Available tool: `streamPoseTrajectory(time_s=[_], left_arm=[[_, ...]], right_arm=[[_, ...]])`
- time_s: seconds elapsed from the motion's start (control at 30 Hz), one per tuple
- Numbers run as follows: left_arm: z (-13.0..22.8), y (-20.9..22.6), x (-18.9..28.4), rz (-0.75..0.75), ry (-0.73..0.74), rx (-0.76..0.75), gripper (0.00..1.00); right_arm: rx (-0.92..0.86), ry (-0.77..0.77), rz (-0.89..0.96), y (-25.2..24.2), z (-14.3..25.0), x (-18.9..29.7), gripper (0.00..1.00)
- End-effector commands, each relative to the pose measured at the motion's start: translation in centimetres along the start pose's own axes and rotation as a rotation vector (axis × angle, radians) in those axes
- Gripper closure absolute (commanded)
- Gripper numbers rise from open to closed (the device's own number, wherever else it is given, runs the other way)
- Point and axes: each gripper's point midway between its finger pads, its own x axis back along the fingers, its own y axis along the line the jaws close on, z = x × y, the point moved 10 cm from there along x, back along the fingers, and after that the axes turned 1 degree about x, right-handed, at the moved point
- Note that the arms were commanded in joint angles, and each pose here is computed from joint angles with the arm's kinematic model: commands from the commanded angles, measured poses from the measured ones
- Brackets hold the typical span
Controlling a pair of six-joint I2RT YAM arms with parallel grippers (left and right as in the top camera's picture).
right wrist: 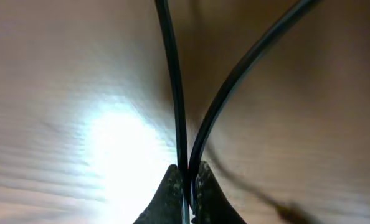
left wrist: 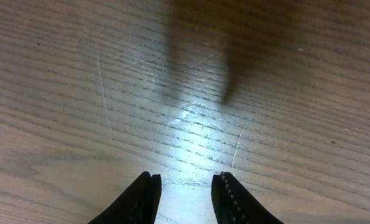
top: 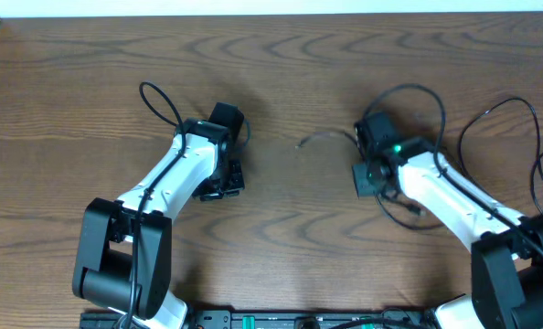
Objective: Untangle cables
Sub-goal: 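Pull the black cable up and off to the right edge with the right gripper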
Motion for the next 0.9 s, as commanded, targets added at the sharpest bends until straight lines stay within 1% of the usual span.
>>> streamPoseTrajectory(time_s=[0.0, 0.13, 0.23, 0.33, 0.43, 0.53, 0.63, 0.8, 0.87], left_arm=[[-0.1, 0.1, 0.4, 0.004, -0.011, 0.008, 0.67], [-0.1, 0.1, 0.4, 0.004, -0.011, 0.008, 0.67], [-0.1, 0.1, 0.4, 0.004, -0.012, 0.008, 0.67], [-0.1, 0.1, 0.4, 0.004, -0.011, 0.008, 0.67], [-0.1, 0.1, 0.4, 0.004, -0.012, 0.008, 0.67], [-0.1, 0.1, 0.4, 0.004, -0.012, 0.008, 0.67], [-0.1, 0.1, 0.4, 0.004, -0.012, 0.008, 0.67], [-0.1, 0.1, 0.4, 0.004, -0.011, 0.008, 0.67], [-0.1, 0.1, 0.4, 0.005, -0.011, 0.008, 0.67]], right_arm=[[-0.061, -0.137, -0.004, -0.9, -3.1, 4.0, 0.99], [-0.14, -0.229, 0.001, -3.2, -5.5, 6.4, 0.99], [-0.217, -0.316, 0.023, -6.4, -7.3, 8.9, 0.99], [-0.319, -0.41, 0.083, -11.3, -8.7, 11.7, 0.99], [-0.413, -0.461, 0.132, -15.3, -9.0, 13.4, 0.99], [-0.516, -0.522, 0.219, -20.9, -8.4, 15.3, 0.99], [-0.607, -0.541, 0.275, -24.6, -7.2, 15.9, 0.99], [-0.759, -0.502, 0.387, -29.9, -3.8, 16.1, 0.99], [-0.874, -0.446, 0.445, -32.1, -1.6, 15.4, 0.99]])
